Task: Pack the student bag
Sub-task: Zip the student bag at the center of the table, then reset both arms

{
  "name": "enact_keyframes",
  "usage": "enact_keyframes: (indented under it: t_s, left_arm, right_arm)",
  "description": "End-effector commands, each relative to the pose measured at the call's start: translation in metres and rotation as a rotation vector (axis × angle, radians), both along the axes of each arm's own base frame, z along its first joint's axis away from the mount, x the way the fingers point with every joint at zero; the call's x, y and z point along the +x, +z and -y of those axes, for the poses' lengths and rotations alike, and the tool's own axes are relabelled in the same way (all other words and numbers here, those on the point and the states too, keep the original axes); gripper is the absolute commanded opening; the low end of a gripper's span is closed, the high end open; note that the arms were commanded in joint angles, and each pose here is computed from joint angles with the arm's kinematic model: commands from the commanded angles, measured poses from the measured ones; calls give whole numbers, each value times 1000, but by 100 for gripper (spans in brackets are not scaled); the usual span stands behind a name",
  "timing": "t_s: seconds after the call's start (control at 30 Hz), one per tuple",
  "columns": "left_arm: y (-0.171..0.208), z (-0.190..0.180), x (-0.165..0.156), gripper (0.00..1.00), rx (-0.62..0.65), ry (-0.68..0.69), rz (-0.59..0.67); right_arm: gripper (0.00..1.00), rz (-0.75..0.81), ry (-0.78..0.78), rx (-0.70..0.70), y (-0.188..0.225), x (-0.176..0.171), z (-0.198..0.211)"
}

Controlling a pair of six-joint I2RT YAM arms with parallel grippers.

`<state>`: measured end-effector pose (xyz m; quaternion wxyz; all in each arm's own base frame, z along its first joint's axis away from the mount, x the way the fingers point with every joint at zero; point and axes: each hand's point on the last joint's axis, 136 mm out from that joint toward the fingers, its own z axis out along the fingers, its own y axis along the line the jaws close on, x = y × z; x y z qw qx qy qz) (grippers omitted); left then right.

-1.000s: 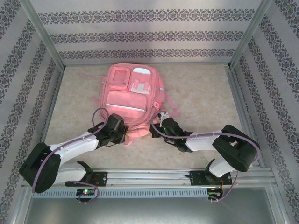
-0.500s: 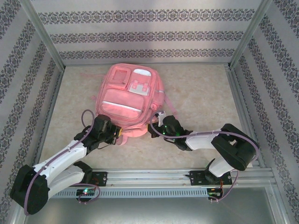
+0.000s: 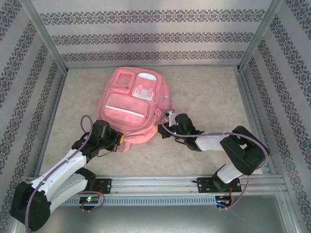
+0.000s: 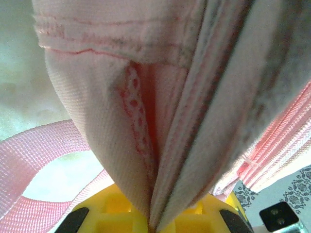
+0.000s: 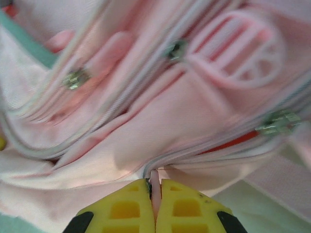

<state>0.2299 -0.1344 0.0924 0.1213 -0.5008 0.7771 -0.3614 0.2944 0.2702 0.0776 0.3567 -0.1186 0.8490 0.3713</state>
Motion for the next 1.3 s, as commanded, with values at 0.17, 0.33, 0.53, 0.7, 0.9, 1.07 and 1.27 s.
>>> enact_keyframes:
  t_s: [0.17,0.33,0.53,0.7,0.9,1.07,1.27]
  left_arm:
    - [-23,-16,-18,0,93,-23,-92]
    - [-16,9,-1,0,93,-152,-59]
    - [-15,86,15,0,69,-398,-12]
    - [-18,137,4,41,41,-534,4]
    - [11,136,-11,100,63,-706,212]
    - [54,95,-11,100,378,-855,445]
    - [121,-20,39,100,1202,-647,663]
  right_arm:
    - [2,-40,-446,-66,-11,76,97]
    - [46,-4,-269,-13,9,63,57]
    - [67,26,-329,-89,16,33,78]
    - [98,88,-454,-192,43,20,122]
    - [98,185,-501,-181,86,6,155]
    - [98,350,-657,-300,121,5,197]
    - [98,495,-799,-391,134,15,226]
